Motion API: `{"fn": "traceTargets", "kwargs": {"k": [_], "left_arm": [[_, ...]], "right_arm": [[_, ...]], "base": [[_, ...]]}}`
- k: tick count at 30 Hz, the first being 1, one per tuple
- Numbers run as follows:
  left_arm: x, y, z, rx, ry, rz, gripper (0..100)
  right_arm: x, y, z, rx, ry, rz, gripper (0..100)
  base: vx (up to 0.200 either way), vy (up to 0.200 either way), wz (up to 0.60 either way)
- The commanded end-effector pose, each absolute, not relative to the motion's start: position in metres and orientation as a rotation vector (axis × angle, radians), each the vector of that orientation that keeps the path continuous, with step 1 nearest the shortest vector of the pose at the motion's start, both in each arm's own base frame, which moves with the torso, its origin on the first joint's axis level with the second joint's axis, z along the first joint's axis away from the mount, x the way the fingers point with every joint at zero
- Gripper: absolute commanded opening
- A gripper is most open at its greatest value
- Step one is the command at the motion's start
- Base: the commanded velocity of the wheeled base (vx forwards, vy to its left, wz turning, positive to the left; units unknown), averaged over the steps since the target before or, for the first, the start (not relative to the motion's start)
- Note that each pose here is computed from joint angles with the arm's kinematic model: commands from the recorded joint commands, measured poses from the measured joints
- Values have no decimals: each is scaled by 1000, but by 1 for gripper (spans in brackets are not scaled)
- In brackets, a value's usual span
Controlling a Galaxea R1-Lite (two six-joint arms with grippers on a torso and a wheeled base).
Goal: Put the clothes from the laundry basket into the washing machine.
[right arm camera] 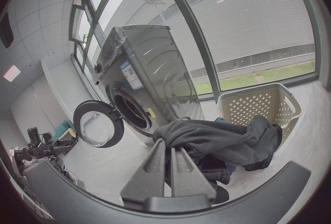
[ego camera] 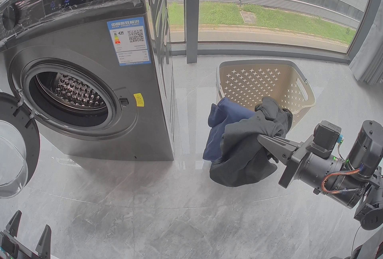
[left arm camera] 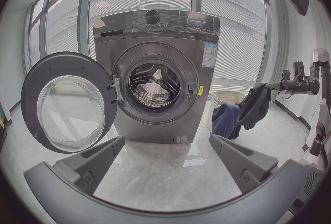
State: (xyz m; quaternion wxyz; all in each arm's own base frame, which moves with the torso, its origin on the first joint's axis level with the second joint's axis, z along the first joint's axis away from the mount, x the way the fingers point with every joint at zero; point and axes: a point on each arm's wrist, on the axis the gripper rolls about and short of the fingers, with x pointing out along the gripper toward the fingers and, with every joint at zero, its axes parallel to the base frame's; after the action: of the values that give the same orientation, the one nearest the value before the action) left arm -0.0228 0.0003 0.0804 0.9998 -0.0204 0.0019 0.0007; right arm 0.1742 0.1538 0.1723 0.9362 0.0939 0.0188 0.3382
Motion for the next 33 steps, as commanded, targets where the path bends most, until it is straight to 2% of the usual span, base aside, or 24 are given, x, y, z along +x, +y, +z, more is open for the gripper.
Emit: {"fn": "traceTargets", "kwargs": {"k": [1, 33], "left_arm": [[-22, 0, 76, -41, 8, 3, 100], [-22, 0, 76, -43, 9, 2, 100]], "right_arm": [[175, 154, 172, 192, 39, 689, 0], [176, 155, 170, 189, 49, 687, 0]], "base": [[0, 0, 0], [0, 194, 0]]}}
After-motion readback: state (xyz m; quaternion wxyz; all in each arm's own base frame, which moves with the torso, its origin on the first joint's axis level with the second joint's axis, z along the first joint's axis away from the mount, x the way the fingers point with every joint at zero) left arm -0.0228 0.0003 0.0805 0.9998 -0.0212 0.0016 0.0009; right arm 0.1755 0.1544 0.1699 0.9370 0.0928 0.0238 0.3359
